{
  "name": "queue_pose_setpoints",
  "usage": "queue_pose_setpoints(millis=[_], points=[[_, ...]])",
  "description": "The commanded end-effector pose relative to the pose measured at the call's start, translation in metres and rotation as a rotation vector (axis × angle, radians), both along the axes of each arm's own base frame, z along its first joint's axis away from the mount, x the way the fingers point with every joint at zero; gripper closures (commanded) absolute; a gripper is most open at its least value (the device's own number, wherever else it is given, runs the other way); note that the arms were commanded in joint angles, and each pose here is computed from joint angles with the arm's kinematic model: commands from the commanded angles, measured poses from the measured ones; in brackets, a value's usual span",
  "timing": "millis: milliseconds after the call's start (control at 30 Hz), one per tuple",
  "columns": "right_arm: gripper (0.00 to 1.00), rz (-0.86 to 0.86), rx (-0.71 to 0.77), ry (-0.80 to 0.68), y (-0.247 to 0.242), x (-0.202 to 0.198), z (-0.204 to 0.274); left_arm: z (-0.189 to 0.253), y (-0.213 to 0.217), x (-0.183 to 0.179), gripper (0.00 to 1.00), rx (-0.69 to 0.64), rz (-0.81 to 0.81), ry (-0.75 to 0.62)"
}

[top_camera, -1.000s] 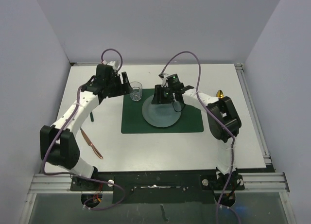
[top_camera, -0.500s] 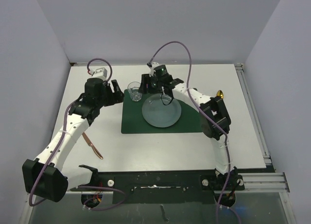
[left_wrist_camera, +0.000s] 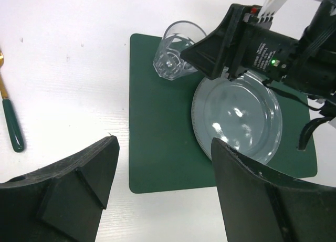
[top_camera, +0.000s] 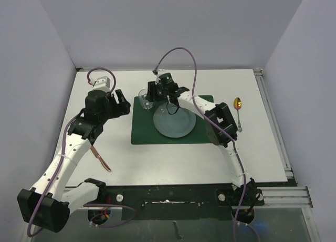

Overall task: Set the dinner table for one person
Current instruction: Pick up the cup with the napkin.

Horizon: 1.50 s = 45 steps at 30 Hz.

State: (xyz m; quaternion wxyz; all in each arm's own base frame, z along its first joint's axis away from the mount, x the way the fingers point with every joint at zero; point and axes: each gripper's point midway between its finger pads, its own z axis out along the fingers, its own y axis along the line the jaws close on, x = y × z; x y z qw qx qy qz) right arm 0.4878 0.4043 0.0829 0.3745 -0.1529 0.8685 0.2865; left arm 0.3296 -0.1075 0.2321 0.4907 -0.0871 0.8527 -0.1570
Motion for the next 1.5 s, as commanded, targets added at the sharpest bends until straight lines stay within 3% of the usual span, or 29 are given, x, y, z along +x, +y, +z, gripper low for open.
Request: queue_pose_setpoints(millis=[0,133,333,567,733,1033,1467], points=[[0.52,0.026,0.030,-0.166,0.030,0.012,0.041,0.018,0.008,-0.002,0.30,0.023,0.023,-0.073],[0.62,0.037,0.003,-0.176,0.038,0.008,0.035,0.018,0.008,-0.001,0.30,0.019,0.023,-0.074],[1.00,0.014,-0.030,-0.199,0.032,0.008,0.041,0.011,0.002,0.002,0.30,0.001,0.008,-0.059],[1.00,-0.023,-0.061,-0.231,0.018,0.007,0.053,0.008,0.001,0.003,0.30,-0.010,0.010,-0.059],[1.00,-0.139,-0.129,-0.274,-0.010,0.013,0.065,0.004,-0.001,0.003,0.30,-0.020,0.008,-0.047],[1.00,-0.424,-0.376,-0.318,-0.093,0.027,0.072,-0.006,-0.004,0.002,0.30,-0.043,0.008,-0.036],[1.00,-0.719,-0.446,-0.272,-0.207,0.045,0.073,-0.014,-0.008,0.005,0.31,-0.051,0.001,-0.020]])
